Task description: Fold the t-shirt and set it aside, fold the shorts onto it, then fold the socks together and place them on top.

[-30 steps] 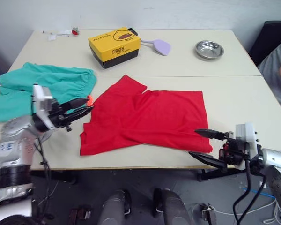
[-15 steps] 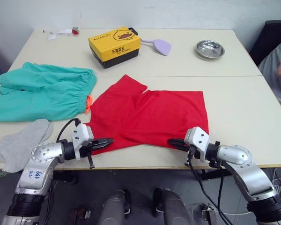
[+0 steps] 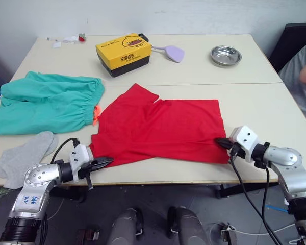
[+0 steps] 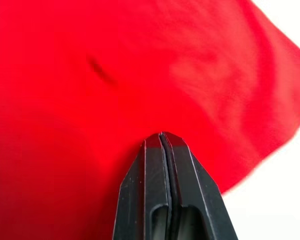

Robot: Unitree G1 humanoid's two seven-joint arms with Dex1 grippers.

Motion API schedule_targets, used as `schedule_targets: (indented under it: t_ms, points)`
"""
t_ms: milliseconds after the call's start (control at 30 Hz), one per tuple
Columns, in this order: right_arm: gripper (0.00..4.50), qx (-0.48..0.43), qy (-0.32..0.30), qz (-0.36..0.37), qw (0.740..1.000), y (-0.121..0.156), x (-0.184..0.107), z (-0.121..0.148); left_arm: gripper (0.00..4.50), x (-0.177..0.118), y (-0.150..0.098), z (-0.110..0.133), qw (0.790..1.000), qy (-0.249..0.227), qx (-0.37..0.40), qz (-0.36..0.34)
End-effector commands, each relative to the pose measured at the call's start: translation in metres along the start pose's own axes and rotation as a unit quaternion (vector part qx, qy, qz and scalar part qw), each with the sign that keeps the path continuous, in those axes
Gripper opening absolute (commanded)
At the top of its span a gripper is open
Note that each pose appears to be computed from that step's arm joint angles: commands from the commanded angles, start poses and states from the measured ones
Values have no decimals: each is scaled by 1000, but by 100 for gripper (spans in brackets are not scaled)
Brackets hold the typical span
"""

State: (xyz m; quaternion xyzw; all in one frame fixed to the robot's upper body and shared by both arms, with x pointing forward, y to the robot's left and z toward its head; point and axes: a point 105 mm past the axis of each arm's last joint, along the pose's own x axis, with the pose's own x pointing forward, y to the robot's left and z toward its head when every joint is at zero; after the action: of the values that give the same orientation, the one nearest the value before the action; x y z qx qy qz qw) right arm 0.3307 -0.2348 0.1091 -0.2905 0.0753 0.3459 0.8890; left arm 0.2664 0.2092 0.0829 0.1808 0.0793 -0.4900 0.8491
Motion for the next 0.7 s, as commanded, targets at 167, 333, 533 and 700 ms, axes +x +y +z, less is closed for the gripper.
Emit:
schedule_targets:
  t_ms: [167,333,533,700]
  points:
    - [2,4,-97,26,995,-12,-26,32,0,-19,-4,16,998,-31,15,-57]
    - [2,123,-65,109,984,8,-43,33,0,-20,-5,30,996,-37,31,-76]
    - [167,126,-5,122,984,5,-41,27,0,-10,-11,41,993,-61,38,-95]
    - [235,108,36,109,987,-11,-28,14,0,0,-16,47,991,-72,38,-107]
